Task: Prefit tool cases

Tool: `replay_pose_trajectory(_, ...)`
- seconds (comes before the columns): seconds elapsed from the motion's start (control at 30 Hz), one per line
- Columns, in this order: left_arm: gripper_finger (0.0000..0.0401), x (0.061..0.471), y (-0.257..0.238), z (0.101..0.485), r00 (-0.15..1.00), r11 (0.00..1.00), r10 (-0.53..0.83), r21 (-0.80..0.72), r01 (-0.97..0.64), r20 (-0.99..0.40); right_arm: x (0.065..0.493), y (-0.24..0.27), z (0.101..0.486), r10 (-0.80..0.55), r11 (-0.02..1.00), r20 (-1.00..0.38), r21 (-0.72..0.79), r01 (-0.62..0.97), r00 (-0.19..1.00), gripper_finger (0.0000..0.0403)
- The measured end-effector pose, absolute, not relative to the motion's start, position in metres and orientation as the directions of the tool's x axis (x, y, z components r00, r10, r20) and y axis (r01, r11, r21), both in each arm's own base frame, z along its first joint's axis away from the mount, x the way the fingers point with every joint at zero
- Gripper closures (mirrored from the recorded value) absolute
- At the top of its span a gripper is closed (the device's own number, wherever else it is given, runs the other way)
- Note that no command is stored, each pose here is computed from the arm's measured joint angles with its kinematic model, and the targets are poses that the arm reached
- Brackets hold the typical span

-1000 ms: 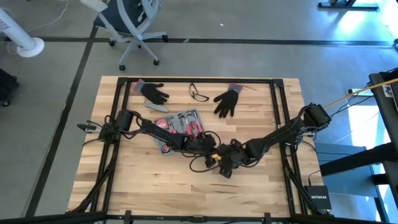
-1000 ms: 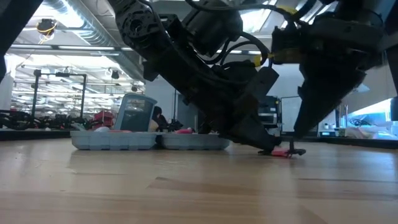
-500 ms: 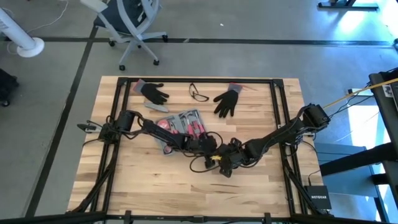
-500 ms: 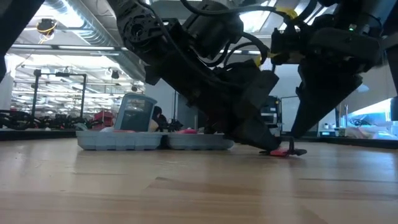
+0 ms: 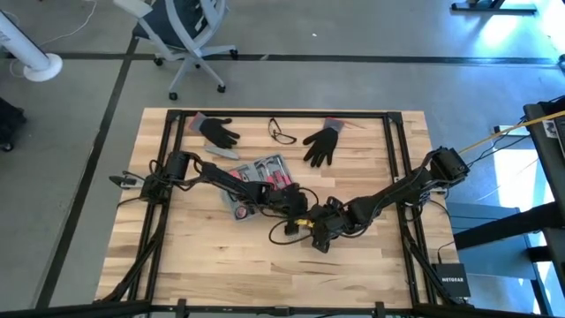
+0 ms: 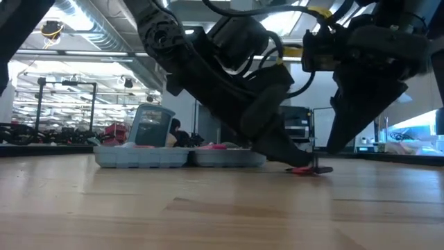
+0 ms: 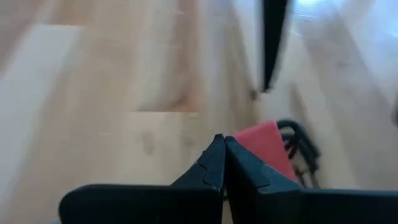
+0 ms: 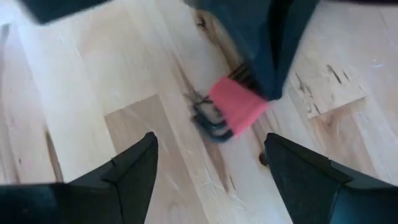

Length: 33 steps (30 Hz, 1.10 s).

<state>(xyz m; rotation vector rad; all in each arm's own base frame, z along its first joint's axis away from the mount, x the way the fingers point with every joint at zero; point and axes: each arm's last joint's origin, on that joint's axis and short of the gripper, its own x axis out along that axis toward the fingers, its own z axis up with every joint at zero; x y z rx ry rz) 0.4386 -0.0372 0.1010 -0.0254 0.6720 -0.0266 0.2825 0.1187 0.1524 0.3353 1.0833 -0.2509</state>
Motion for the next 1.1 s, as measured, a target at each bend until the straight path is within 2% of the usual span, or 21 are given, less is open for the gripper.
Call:
replay_pose_trajectory(0.3,0.0401,0.441,-0.021,0.104,0.792,1.0,0.012,-0.004,-0.017,-0.611,0.289,0.122,0.162,-0.014,0.918,-0.883,0.175,0.355,0.469,0.0118)
replay_pose_trajectory(0.5,0.0401,0.437,-0.025,0.102,0.749,0.999,0.015,-0.02,-0.037,-0.662,0.294,0.121,0.171,-0.097,0.915,-0.859,0.121,0.385,0.502,0.0118)
replay_pose_trajectory(0.7,0.0401,0.434,-0.035,0.101,0.726,0.989,0.009,-0.103,-0.11,-0.687,0.291,0.119,0.167,-0.148,0.893,-0.872,0.085,0.441,0.467,0.0129)
replay_pose_trajectory(0.77,0.0401,0.432,-0.042,0.101,0.716,0.976,-0.001,-0.155,-0.15,-0.698,0.292,0.119,0.167,-0.141,0.883,-0.868,0.107,0.457,0.476,0.0149)
replay_pose_trajectory(0.83,0.0401,0.43,-0.052,0.1,0.71,0.969,-0.001,-0.175,-0.173,-0.705,0.291,0.12,0.167,-0.113,0.881,-0.877,0.128,0.455,0.466,0.0188)
replay_pose_trajectory(0.9,0.0401,0.428,-0.062,0.099,0.703,0.969,0.009,-0.166,-0.181,-0.712,0.291,0.121,0.167,-0.099,0.874,-0.884,0.143,0.465,0.457,0.025)
replay_pose_trajectory(1.0,0.0401,0.425,-0.073,0.098,0.699,0.975,0.006,-0.15,-0.163,-0.715,0.291,0.121,0.166,-0.092,0.87,-0.879,0.157,0.467,0.467,0.0368)
replay_pose_trajectory(1.1,0.0401,0.424,-0.079,0.098,0.699,0.981,-0.005,-0.139,-0.136,-0.715,0.291,0.121,0.159,-0.07,0.841,-0.859,0.222,0.493,0.507,0.039)
